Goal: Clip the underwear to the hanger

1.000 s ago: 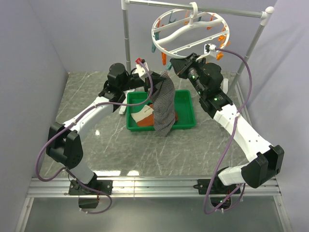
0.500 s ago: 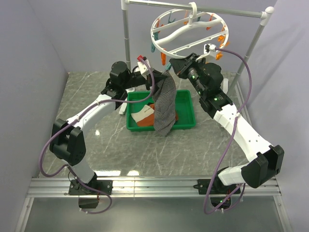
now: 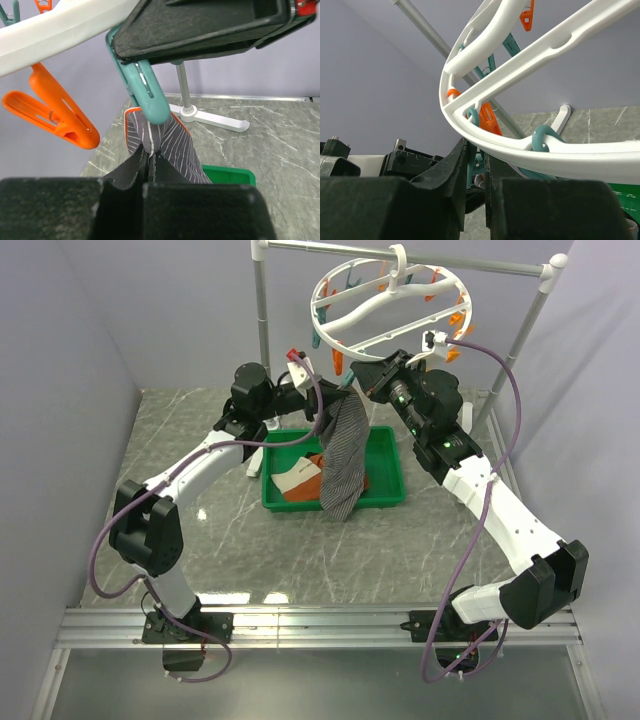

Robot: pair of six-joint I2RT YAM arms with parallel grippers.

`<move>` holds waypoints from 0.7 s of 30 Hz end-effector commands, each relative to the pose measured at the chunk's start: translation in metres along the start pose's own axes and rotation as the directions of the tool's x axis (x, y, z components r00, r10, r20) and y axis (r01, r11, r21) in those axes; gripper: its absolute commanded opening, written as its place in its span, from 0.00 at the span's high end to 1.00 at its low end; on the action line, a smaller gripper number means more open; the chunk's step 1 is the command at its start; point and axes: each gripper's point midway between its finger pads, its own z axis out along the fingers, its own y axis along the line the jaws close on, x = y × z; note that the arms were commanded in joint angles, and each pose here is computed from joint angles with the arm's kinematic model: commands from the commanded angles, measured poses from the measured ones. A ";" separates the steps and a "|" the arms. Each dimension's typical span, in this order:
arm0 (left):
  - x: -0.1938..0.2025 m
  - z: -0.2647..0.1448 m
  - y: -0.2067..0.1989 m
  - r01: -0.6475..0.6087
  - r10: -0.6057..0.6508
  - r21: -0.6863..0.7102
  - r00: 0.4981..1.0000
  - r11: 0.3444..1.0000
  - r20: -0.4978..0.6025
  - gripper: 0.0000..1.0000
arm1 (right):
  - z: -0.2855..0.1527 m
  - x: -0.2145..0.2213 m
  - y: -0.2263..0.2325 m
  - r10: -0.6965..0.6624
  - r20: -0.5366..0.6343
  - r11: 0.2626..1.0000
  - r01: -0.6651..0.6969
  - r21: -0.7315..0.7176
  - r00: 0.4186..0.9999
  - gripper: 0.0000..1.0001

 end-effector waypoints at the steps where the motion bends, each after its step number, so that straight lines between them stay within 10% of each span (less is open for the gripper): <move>1: -0.032 0.006 0.007 -0.045 0.046 -0.013 0.996 0.999 0.071 1.00 | 0.003 -0.008 0.011 0.009 0.016 0.999 -0.008 -0.045 1.000 1.00; 21: -0.042 0.012 0.006 -0.044 0.046 -0.017 0.994 0.999 0.098 1.00 | 0.004 -0.004 0.006 0.010 0.002 1.000 -0.010 -0.028 1.000 1.00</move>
